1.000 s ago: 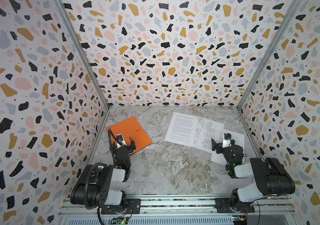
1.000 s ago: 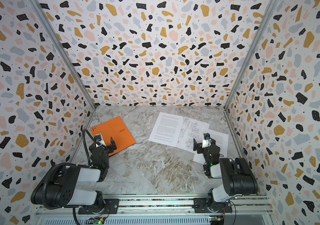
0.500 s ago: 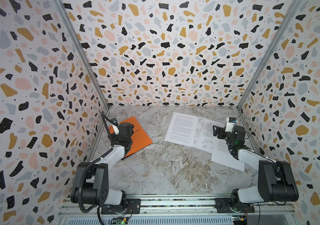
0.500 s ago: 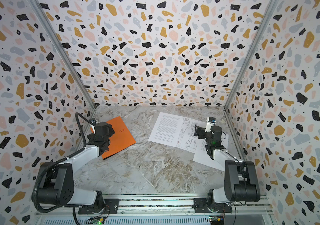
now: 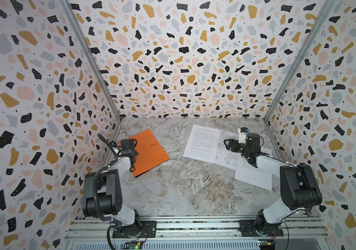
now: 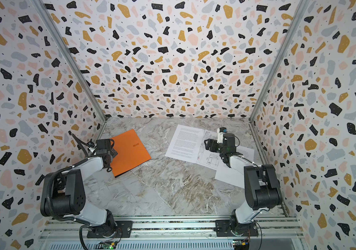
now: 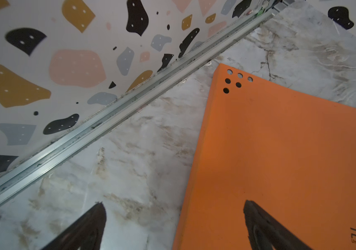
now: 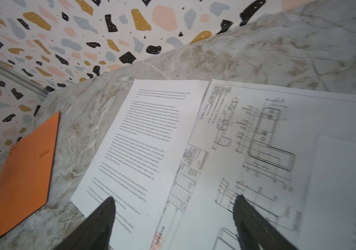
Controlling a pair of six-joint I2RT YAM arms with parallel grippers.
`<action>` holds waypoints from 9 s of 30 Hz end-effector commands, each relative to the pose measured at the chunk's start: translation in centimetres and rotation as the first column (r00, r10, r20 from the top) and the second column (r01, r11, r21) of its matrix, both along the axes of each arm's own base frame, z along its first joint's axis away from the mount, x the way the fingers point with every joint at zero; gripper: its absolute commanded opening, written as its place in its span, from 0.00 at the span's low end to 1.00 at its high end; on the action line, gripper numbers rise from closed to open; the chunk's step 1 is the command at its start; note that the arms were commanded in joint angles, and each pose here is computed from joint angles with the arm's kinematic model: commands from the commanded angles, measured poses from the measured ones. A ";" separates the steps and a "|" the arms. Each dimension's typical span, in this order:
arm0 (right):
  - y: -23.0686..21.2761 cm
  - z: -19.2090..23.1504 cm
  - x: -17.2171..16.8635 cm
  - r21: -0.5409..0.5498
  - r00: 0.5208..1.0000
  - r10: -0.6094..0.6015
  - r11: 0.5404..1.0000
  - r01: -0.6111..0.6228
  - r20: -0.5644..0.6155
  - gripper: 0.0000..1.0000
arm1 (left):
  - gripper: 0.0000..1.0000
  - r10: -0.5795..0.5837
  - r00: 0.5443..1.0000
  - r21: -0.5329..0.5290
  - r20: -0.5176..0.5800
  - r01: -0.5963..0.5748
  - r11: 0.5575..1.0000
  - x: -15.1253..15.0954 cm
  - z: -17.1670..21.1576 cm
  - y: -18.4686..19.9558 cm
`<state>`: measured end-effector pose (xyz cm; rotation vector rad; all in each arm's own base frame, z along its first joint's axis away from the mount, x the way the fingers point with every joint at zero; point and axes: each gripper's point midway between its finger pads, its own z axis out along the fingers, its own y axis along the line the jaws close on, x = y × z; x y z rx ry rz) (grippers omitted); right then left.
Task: Put the files into the folder
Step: 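Move the left gripper to the orange folder while the right gripper reaches its far edge, then grip the far edge of the orange folder with the right gripper and lift it upright, then slide the left gripper under the orange front cover near the robot, then lift the orange cover with the left gripper and flip it open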
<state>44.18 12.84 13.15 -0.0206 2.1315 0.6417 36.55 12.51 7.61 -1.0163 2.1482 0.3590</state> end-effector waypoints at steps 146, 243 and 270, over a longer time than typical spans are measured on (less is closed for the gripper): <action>26.1 -0.1 -16.4 0.601 0.748 0.553 0.755 -0.264 -0.366 0.00 | 1.00 -0.617 0.740 0.004 0.266 0.640 0.769 -5.3 4.2 -17.4; 25.0 4.4 -15.5 0.739 0.682 0.666 0.616 -0.273 -0.303 0.03 | 0.31 -0.812 0.577 0.587 -0.085 0.688 0.427 -10.6 3.4 -30.8; 23.4 2.7 -13.9 0.634 0.755 0.580 0.716 -0.293 -0.306 0.61 | 0.14 -0.794 0.601 0.585 0.093 0.612 0.532 -11.1 8.7 -29.1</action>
